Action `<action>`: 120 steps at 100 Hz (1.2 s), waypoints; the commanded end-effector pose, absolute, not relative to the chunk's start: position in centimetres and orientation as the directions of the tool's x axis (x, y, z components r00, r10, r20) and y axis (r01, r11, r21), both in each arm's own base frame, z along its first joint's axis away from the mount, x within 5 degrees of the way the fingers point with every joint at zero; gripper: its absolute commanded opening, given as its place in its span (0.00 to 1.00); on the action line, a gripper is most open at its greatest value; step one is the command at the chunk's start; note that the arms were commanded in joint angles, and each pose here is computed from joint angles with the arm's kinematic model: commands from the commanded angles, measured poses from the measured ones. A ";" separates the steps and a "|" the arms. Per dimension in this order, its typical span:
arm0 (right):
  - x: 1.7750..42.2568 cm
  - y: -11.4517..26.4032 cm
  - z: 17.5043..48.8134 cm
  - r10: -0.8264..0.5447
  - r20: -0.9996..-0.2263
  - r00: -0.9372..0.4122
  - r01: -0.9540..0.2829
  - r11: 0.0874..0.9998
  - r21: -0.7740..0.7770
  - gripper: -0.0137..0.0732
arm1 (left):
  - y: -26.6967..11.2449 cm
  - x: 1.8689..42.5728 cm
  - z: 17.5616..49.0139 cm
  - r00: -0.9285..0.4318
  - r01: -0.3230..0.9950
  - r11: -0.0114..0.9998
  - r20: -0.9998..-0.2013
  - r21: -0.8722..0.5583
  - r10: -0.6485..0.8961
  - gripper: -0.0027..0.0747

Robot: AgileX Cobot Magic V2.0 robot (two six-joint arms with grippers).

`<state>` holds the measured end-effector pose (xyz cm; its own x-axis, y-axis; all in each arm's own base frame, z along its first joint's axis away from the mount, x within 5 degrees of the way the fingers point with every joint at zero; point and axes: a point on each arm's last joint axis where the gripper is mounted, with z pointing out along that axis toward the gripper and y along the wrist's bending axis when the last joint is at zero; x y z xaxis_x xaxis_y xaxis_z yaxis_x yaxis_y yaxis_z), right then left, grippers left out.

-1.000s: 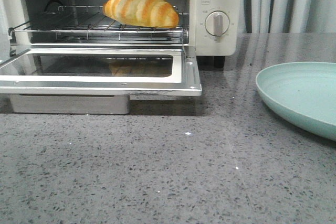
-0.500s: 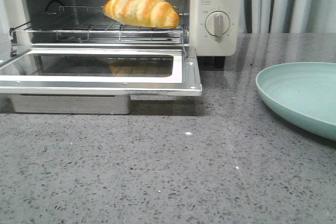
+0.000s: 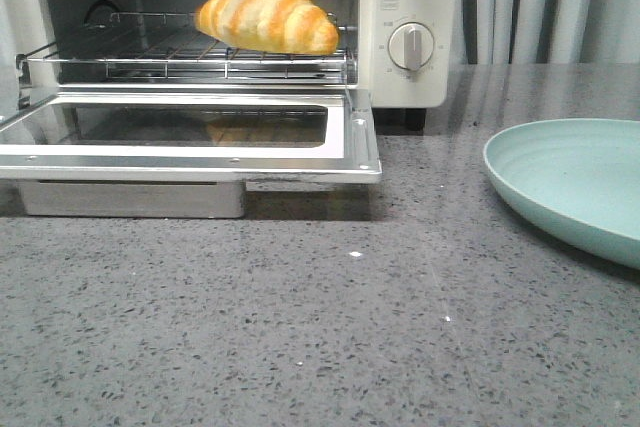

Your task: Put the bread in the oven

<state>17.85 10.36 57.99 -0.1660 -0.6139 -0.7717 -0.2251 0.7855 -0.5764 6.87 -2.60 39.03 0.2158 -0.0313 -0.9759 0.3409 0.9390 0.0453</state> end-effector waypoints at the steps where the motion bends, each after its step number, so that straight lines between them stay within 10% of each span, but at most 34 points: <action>1: 15.9 7.7 58.6 -0.583 -0.797 -0.158 -0.156 0.811 -0.563 0.10 | -2.4 6.6 40.3 0.286 0.331 0.943 -0.955 0.028 -0.072 0.01; 75: 7.4 -2.3 45.9 -0.442 -0.870 -0.217 -0.023 0.894 -0.448 0.11 | -2.4 7.3 39.0 0.372 0.303 0.952 -0.925 0.040 -0.080 0.01; 120: 5.4 -4.3 43.2 -0.406 -0.895 -0.188 -0.019 0.912 -0.410 0.11 | -1.0 3.6 37.0 0.382 0.213 0.972 -0.924 0.101 0.013 0.01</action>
